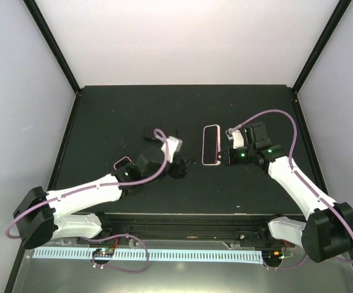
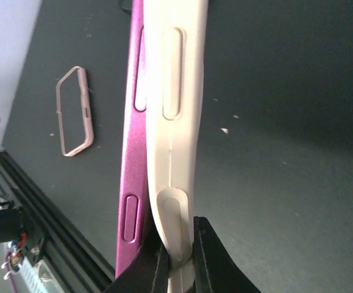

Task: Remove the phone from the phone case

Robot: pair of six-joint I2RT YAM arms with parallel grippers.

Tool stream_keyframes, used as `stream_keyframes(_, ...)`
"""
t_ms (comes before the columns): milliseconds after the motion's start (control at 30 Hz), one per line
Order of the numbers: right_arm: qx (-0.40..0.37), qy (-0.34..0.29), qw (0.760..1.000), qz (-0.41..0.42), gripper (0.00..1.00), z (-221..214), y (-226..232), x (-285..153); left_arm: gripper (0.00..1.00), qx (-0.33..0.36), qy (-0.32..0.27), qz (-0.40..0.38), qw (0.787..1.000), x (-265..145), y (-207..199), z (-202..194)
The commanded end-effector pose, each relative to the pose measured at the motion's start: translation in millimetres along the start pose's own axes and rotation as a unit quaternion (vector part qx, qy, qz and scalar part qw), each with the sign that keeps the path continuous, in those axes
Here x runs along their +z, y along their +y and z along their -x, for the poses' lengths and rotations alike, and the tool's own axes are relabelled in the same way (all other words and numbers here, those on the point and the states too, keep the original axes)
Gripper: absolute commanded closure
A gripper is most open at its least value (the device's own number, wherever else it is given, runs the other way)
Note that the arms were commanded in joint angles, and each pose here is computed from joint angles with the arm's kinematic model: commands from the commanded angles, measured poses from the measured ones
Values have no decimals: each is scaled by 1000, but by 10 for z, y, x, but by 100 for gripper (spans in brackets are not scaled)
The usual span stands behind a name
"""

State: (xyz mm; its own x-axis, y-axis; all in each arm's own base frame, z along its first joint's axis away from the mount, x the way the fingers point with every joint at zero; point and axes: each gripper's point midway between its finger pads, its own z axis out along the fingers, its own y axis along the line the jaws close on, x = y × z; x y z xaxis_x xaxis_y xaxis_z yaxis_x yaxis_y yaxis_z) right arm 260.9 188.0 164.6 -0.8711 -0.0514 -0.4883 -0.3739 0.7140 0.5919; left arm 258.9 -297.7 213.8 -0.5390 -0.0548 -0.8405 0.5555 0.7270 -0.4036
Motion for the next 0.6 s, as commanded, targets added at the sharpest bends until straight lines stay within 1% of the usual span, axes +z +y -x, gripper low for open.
stream_keyframes(0, 13, -5, 998, -54, 99, 9, -221, 24, 25, 129, -10, 44, 991, -32, -112, -198)
stream_keyframes(67, 21, 4, 998, -51, 99, -82, -296, 120, 19, 168, 2, 60, 984, 23, -189, -343)
stream_keyframes(133, 37, 12, 998, -51, 99, -115, -354, 203, 16, 203, 13, 68, 977, 107, -285, -456)
stream_keyframes(200, 50, 18, 997, -64, 99, -94, -420, 248, 15, 237, 25, 83, 968, 206, -337, -564)
stream_keyframes(267, 53, 27, 996, -68, 99, -78, -464, 304, 15, 255, 31, 93, 962, 295, -382, -633)
stream_keyframes(433, 70, 44, 992, -91, 99, -108, -602, 397, 17, 292, 41, 72, 953, 515, -496, -768)
stream_keyframes(567, 78, 48, 991, -94, 99, -135, -607, 386, 17, 319, 25, 59, 946, 618, -572, -770)
